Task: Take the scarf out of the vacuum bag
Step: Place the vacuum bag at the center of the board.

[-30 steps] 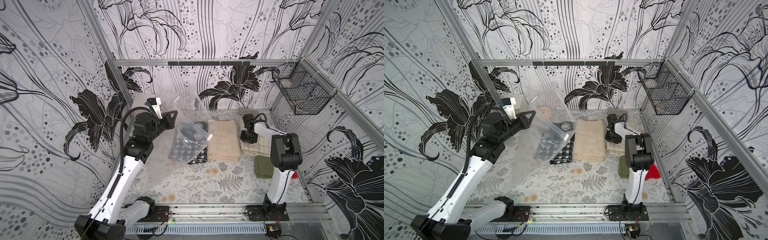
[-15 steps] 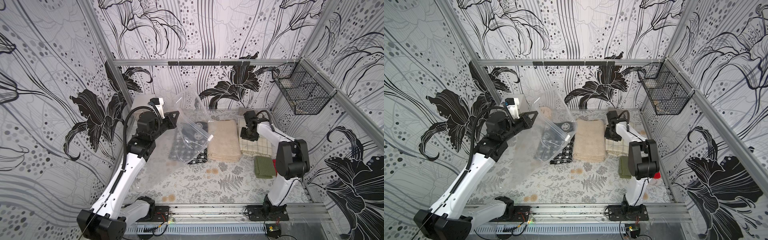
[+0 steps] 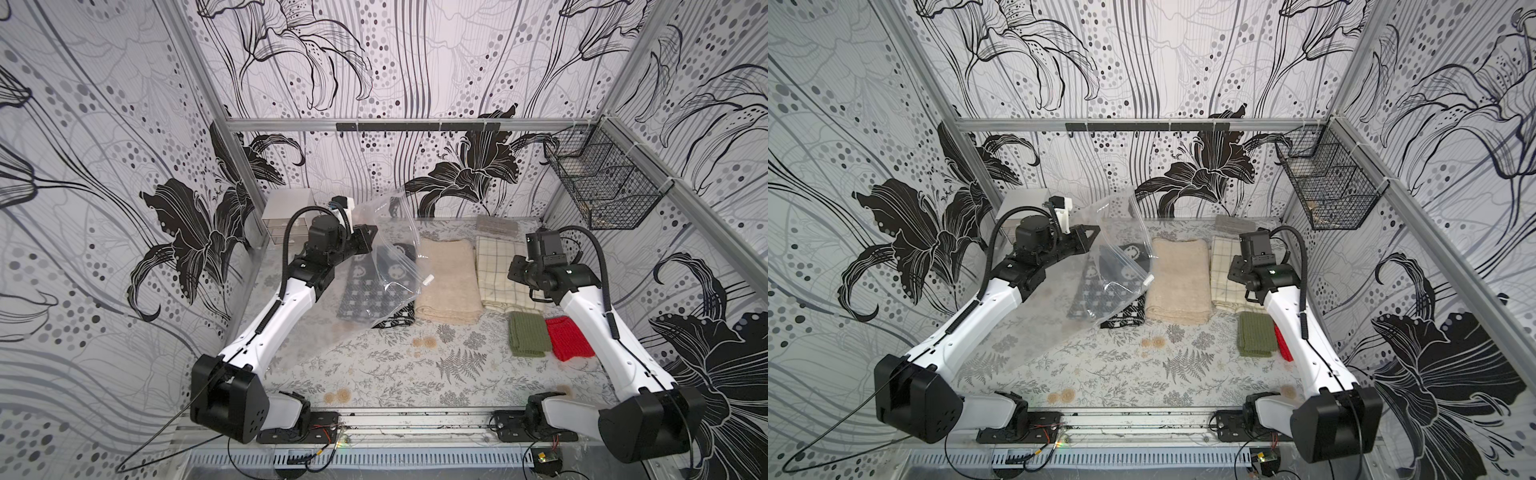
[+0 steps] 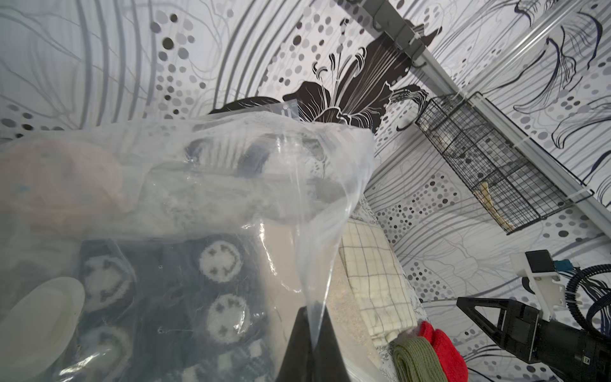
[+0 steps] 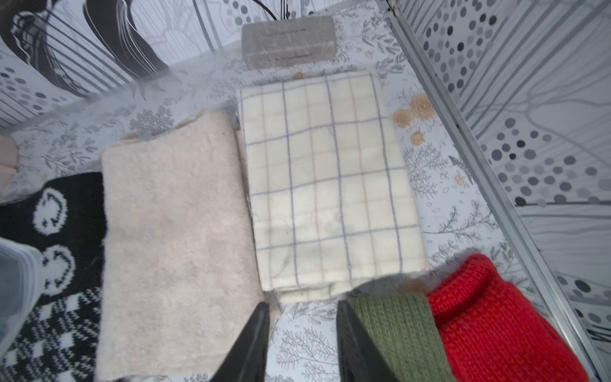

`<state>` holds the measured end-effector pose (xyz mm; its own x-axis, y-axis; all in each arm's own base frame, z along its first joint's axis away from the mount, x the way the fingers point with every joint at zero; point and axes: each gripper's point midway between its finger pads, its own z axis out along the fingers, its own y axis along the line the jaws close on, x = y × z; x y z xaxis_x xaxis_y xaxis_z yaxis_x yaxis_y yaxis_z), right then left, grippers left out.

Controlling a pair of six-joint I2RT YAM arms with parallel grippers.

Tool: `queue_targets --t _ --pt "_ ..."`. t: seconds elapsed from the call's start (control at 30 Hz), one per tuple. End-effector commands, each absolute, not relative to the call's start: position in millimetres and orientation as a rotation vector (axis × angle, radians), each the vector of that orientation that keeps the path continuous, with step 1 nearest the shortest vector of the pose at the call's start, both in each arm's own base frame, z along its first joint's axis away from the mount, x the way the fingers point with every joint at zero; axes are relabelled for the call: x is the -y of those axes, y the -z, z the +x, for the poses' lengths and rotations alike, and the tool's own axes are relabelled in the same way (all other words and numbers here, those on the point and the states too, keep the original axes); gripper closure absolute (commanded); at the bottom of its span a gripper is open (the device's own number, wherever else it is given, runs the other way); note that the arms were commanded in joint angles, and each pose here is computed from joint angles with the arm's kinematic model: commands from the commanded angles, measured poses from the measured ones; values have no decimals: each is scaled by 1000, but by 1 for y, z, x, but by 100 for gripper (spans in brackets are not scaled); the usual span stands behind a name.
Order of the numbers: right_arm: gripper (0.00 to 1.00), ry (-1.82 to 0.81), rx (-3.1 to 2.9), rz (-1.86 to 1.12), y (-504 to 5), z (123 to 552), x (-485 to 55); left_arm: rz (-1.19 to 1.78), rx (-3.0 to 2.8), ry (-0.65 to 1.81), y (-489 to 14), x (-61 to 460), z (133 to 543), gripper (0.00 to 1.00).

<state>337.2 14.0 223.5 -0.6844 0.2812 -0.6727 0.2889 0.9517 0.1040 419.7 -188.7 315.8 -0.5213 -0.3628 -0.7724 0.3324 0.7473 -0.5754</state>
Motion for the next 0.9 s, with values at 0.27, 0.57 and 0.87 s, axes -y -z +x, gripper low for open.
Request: queue_targets --t 0.27,0.57,0.87 --pt "64 -22 -2389 371 -205 303 -17 187 -1906 980 -286 261 459 82" --pt "52 -33 -2373 361 -209 296 -17 236 -1964 1022 -251 289 479 1" --pt "1 -37 -2356 385 -205 299 -16 223 -1913 833 -296 255 450 1"
